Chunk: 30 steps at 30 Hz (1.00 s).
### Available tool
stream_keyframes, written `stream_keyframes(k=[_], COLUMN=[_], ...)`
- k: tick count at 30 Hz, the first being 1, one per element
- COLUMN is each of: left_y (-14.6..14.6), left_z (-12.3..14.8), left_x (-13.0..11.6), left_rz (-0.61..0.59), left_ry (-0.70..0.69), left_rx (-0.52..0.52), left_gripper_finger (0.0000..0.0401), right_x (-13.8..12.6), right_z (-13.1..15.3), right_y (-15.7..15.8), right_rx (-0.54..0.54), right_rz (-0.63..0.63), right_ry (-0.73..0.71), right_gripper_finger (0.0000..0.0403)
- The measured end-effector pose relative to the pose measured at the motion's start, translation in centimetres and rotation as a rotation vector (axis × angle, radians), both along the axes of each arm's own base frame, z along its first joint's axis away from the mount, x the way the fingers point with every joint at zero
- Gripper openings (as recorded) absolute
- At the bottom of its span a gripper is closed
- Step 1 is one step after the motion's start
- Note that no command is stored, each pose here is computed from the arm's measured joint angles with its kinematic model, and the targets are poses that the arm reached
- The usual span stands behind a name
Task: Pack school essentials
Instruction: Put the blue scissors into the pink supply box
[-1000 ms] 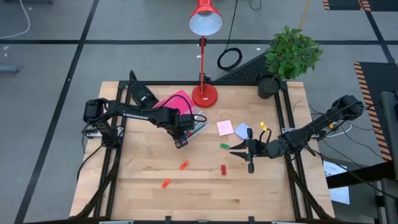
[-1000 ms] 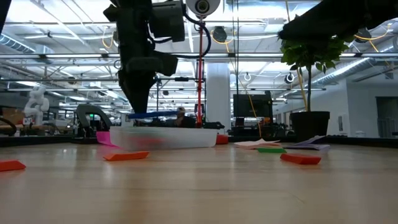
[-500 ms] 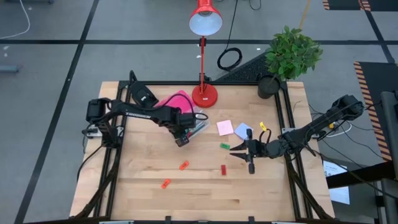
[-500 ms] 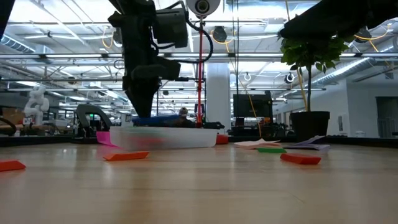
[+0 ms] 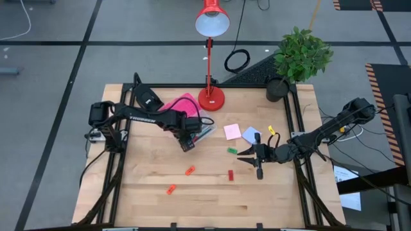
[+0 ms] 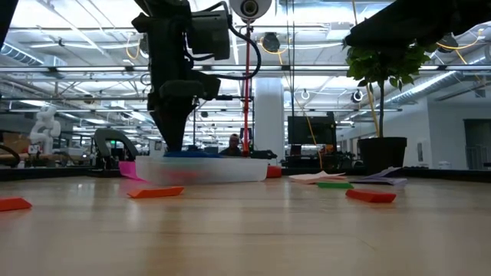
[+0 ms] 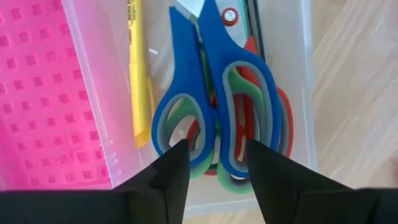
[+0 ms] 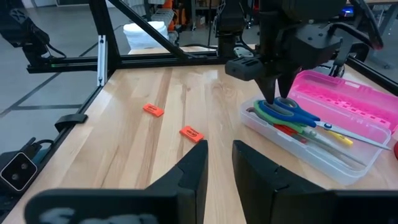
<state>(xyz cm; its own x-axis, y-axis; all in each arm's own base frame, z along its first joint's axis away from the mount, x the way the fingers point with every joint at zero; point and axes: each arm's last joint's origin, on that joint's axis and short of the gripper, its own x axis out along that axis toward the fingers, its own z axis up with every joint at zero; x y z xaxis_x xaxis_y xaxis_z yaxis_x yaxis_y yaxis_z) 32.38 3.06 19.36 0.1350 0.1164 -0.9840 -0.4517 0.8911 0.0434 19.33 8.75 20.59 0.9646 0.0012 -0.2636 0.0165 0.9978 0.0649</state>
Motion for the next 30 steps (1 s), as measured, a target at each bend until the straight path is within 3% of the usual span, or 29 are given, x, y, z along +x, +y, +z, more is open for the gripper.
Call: stream_keyframes(k=[5,17,24,30], left_y=[-0.1,0.6,0.6,0.4], left_z=[0.0,0.0,-0.7,-1.0], left_x=[0.1,0.3,0.5,-0.3], left_rz=[-0.086,-0.066,-0.095,-0.085], left_ry=[0.0,-0.023,-0.069,0.0], left_rx=[0.015,0.035,0.037,0.016], left_gripper_finger=[0.0133,0.0075,0.0073,0.0069], right_x=[0.0,0.0,0.0,0.0], right_z=[0.0,0.0,0.0,0.0], right_y=[0.0,0.0,0.0,0.0], right_rx=[0.0,0.01,0.011,0.012], right_rz=[0.0,-0.002,0.003,0.004], right_ry=[0.0,0.001,0.002,0.002], right_gripper_finger=[0.0066,0.0066,0.0066,0.0066])
